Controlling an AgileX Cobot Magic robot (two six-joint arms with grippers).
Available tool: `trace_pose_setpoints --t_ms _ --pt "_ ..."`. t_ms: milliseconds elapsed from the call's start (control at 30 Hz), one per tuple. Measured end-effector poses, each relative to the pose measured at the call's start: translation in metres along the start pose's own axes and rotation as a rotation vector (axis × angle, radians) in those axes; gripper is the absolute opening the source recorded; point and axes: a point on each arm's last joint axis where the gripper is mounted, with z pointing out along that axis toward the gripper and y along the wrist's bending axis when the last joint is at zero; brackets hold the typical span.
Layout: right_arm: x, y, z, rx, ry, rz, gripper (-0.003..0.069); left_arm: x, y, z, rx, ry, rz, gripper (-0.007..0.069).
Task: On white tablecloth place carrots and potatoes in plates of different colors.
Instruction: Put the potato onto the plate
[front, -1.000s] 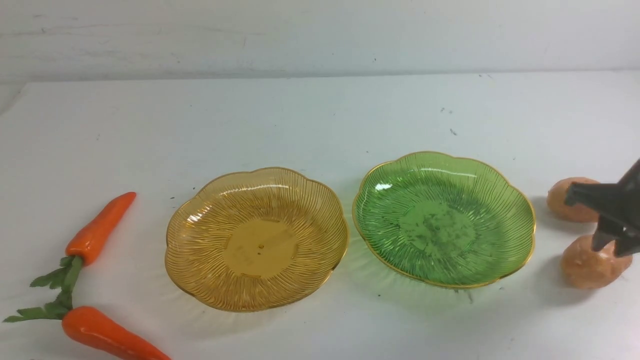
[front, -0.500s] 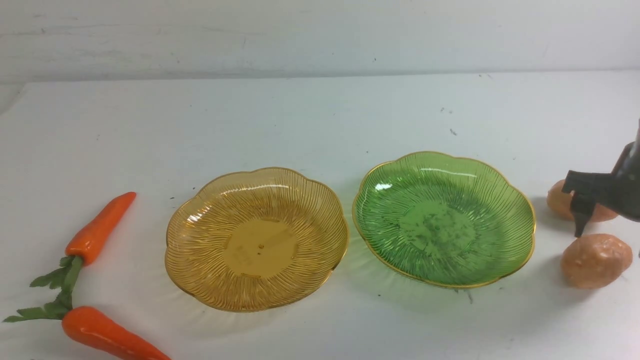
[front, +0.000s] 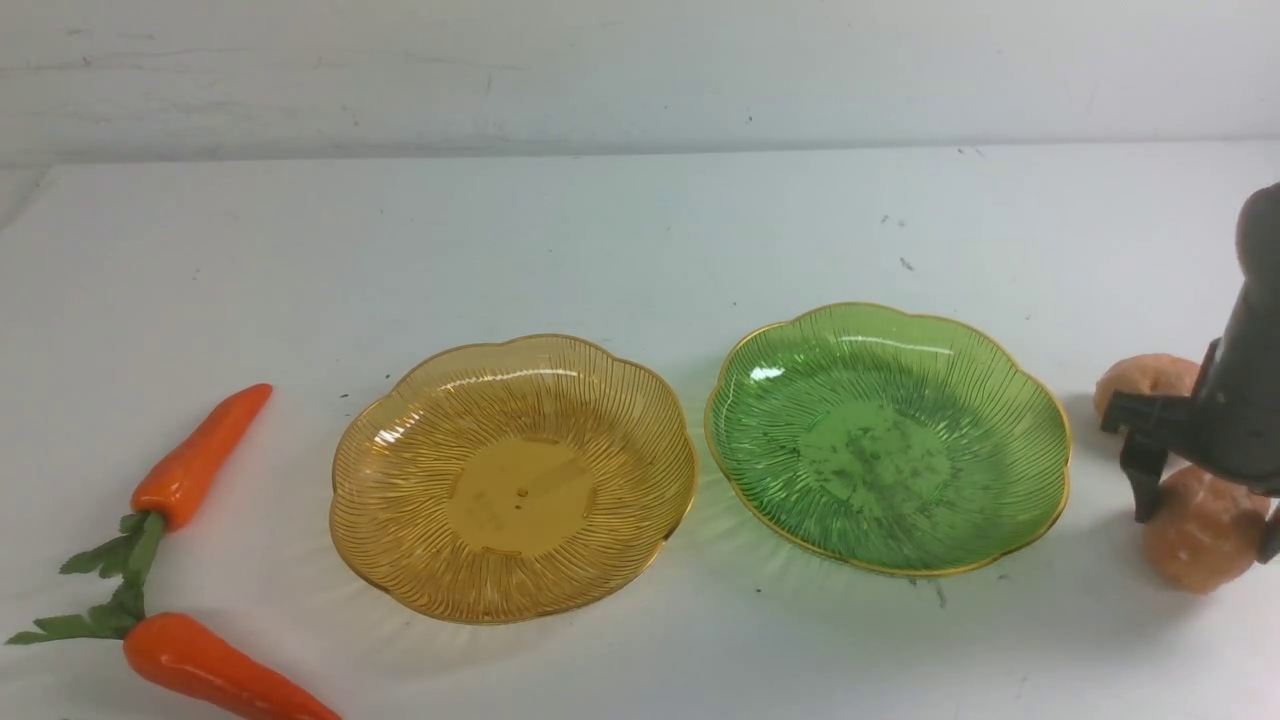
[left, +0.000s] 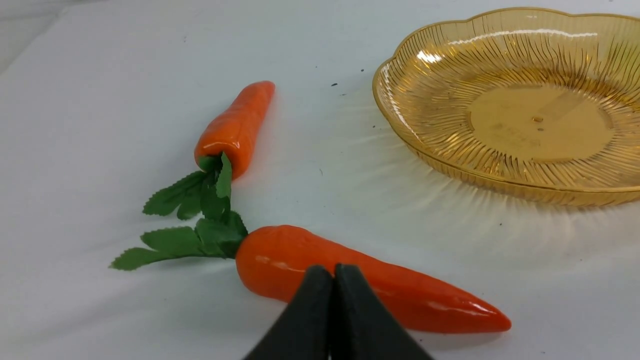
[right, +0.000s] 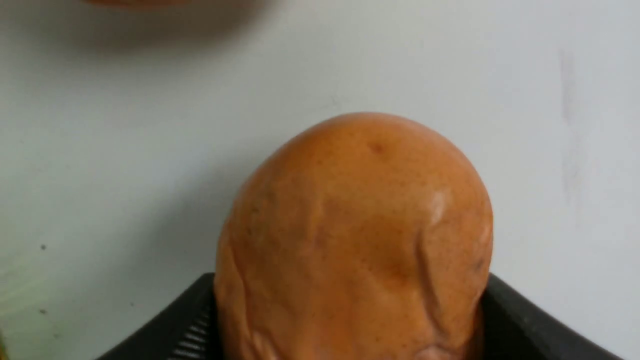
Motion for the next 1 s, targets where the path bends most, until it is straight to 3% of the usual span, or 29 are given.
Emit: trace_pose_setpoints --t_ms 167,367,500,600,767,1000 --pt "-0.011 0.001 -0.032 -0.059 -0.092 -0.093 0.0540 0.000 0.000 0.000 0.000 0.000 0.000 -0.0013" --pt "-0.002 0.016 -0.079 -0.224 -0.167 -0.138 0.0540 0.000 0.000 0.000 0.000 0.000 0.000 -0.0013" --pt "0.013 0.041 -0.091 -0.293 -0.162 -0.214 0.0540 0.000 0.000 0.000 0.000 0.000 0.000 -0.0013" --pt "0.021 0.077 -0.083 -0.321 -0.194 -0.303 0.0540 0.000 0.000 0.000 0.000 0.000 0.000 -0.0013" --pt "0.030 0.129 -0.049 -0.272 -0.240 -0.457 0.0540 0.000 0.000 0.000 0.000 0.000 0.000 -0.0013" --pt "0.030 0.137 -0.035 -0.220 -0.230 -0.494 0.0573 0.000 0.000 0.000 0.000 0.000 0.000 -0.0013"
